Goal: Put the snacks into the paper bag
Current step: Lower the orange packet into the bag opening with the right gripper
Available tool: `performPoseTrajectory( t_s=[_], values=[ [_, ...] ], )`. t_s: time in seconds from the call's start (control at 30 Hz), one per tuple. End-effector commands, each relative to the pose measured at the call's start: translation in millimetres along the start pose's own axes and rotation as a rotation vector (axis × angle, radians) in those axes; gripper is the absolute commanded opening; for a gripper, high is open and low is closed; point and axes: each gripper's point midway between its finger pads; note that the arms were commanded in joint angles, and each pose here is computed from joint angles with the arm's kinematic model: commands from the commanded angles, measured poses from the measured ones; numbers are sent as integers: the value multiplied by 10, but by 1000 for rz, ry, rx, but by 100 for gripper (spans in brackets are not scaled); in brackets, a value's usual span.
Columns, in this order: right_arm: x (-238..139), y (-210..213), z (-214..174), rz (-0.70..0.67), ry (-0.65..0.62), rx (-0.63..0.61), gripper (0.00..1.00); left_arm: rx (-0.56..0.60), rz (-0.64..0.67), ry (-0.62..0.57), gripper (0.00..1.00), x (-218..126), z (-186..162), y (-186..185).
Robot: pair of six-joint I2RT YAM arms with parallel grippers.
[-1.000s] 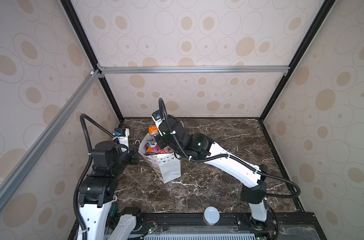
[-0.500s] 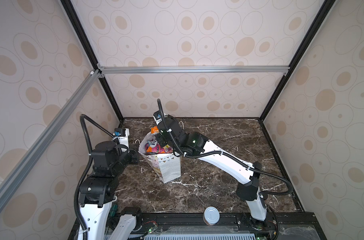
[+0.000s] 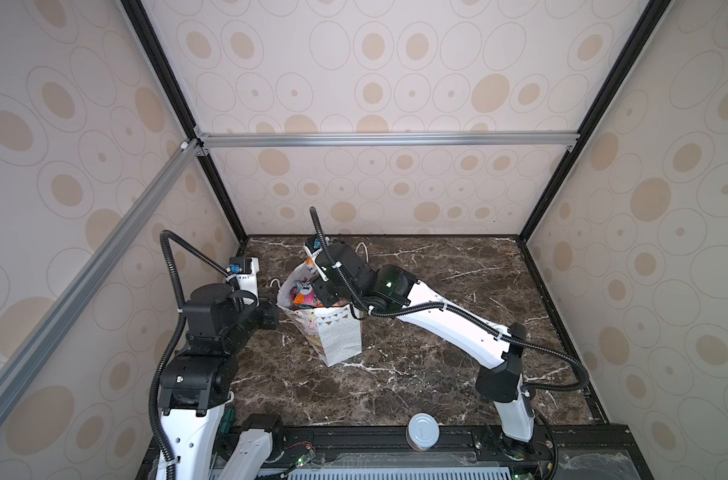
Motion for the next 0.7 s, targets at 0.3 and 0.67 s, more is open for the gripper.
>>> performPoseTrajectory(
  t_s=[0.3,0.67],
  values=[
    [-314,-110,408,106,-60,51,59,38,9,-58,0,-99,125,4],
    [125,-279,310,139,7,86,55,44,16,-47,0,-62,79,18]
  ],
)
Point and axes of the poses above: each gripper's point midway between its finger pads, its own x axis out along the fingers, its own y axis along the line the jaws close on, z = x × y, and after that the axes turned 9 degrees about x, right-handed
